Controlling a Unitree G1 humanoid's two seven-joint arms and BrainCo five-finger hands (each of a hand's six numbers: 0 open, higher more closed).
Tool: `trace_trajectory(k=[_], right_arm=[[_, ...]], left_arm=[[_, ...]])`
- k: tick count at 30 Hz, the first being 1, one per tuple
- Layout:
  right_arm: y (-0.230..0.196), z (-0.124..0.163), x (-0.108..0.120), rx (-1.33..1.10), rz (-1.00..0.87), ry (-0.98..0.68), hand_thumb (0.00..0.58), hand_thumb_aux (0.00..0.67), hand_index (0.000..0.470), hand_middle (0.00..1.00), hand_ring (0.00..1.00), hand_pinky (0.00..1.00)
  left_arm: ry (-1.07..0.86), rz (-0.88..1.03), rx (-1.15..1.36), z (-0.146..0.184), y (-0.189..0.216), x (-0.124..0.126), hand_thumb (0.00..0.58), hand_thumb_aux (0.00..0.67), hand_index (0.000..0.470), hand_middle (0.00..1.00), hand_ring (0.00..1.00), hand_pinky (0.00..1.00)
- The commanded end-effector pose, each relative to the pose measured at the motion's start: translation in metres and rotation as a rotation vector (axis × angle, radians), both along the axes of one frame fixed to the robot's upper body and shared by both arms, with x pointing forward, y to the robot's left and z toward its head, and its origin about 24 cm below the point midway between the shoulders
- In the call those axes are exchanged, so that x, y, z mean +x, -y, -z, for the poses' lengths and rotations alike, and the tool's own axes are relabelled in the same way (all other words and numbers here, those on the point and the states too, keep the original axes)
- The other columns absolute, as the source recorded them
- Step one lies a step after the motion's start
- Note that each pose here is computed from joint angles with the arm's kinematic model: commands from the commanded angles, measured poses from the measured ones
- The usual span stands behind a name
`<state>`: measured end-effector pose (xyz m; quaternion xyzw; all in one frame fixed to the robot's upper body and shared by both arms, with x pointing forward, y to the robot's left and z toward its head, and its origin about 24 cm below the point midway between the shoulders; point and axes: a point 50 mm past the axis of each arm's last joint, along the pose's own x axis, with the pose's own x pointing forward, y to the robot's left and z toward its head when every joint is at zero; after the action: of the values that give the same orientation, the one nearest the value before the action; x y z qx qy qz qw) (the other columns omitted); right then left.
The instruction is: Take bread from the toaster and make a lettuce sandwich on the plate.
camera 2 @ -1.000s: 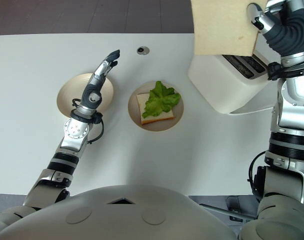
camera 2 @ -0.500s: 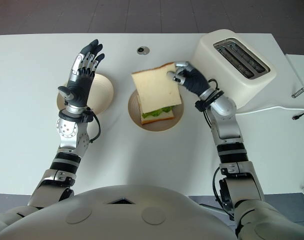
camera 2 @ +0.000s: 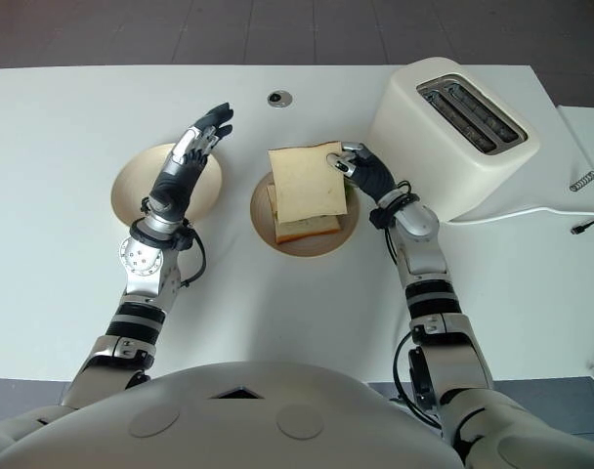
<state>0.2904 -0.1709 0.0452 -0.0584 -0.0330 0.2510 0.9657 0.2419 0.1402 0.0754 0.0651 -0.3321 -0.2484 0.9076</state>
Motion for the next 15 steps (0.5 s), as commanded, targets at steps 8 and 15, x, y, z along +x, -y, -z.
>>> trace_trajectory(k=[8,15], right_arm=[[-0.011,0.025,-0.005,-0.143,-0.094,-0.094,0.58,0.67,0.47,1.0,1.0,1.0],[-0.003,0.036,0.001,-0.324,0.0,-0.044,0.58,0.67,0.47,1.0,1.0,1.0]], left_arm=[[0.038,0.041,0.268,0.023,0.02,-0.009,0.0,0.0,0.0,0.0,0.0,0.0],[0.061,0.097,0.43,0.036,0.035,-0.016,0.0,0.0,0.0,0.0,0.0,0.0]])
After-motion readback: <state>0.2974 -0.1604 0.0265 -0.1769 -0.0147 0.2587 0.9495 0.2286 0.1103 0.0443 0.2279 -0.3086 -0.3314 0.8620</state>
